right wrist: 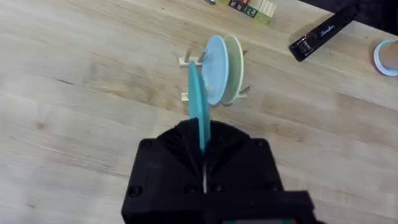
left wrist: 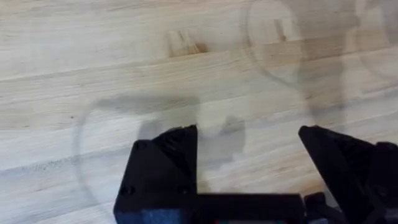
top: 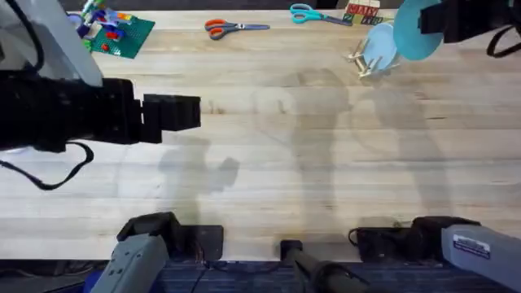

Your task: Pick up the plates from the table one by one and place each into a slot on the dish rack.

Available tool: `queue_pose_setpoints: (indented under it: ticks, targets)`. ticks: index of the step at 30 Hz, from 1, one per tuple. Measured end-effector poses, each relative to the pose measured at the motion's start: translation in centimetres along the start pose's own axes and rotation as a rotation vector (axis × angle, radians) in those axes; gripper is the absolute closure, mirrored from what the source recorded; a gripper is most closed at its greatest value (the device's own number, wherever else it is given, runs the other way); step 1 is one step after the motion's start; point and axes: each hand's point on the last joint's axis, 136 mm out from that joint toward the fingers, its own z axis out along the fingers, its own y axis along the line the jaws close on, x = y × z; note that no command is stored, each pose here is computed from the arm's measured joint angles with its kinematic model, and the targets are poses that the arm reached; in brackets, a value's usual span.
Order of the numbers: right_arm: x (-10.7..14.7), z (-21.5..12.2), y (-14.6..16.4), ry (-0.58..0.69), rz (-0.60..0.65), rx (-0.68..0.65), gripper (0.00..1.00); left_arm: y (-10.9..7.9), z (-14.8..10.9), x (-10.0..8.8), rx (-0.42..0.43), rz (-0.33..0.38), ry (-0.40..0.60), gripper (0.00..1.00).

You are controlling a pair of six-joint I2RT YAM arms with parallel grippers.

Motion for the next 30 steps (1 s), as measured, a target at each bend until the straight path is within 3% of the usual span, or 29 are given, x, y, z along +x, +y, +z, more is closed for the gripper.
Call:
queue_pose_setpoints:
  ticks: [14,30]
  targets:
    - [0.1,0.3,0.0,0.006,0.0,-0.002,0.973,0.0,0.0,0.0,0.0,0.004,0.0,0.008]
    - [-0.5,5.6,-0.4,0.026,0.006,-0.008,0.973,0.0,0.0,0.0,0.0,0.004,0.0,0.007]
